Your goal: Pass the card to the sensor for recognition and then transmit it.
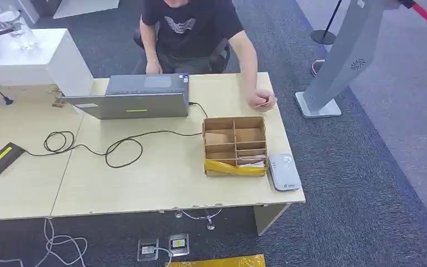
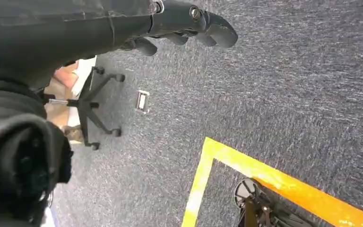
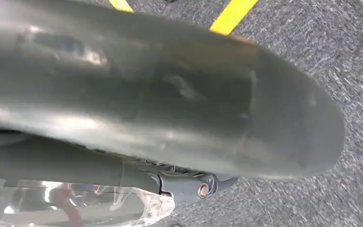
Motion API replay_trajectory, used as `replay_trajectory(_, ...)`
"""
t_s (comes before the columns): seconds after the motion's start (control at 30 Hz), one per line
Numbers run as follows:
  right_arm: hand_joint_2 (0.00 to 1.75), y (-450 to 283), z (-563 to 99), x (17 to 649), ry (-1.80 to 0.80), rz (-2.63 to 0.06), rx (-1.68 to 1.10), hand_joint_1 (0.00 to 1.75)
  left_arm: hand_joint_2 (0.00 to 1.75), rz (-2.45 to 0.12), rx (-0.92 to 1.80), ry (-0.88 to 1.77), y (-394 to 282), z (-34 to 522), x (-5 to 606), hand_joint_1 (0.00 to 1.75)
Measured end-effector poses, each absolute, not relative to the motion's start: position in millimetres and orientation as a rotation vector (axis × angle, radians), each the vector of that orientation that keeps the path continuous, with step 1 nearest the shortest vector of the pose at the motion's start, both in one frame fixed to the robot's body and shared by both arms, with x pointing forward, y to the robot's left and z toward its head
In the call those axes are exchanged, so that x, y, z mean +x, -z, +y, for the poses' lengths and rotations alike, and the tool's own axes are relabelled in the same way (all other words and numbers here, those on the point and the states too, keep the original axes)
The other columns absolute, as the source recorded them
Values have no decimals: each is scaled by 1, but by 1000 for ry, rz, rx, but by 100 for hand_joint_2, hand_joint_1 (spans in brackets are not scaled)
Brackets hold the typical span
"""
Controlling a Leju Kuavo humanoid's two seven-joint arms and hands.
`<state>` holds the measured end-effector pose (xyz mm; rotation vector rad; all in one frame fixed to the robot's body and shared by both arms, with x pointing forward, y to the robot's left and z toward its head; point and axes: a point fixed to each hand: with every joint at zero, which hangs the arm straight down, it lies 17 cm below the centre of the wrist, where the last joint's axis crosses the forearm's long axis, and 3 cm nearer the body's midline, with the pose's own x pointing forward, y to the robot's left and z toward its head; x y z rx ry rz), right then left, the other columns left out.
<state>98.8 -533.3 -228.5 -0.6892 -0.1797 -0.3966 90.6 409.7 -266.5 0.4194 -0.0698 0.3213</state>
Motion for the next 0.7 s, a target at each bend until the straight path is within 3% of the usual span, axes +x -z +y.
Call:
replay_trajectory(0.17, 0, 220, -551, 99, 434, -203, -736, 0, 0, -87, 409, -310, 267, 408, 94, 0)
replay_trajectory(0.37, 0, 162, -653, 115, 509, -385, -925, 0, 0, -106, 412, -304, 265, 416, 97, 0)
replay_trajectory(0.57, 0, 28, -789, 175, 617, -699, -1112, 0, 0, -116, 408, -296, 264, 424, 101, 0)
replay_trajectory(0.7, 0, -46, -834, 206, 626, -851, -1189, 0, 0, -117, 398, -294, 264, 422, 101, 0)
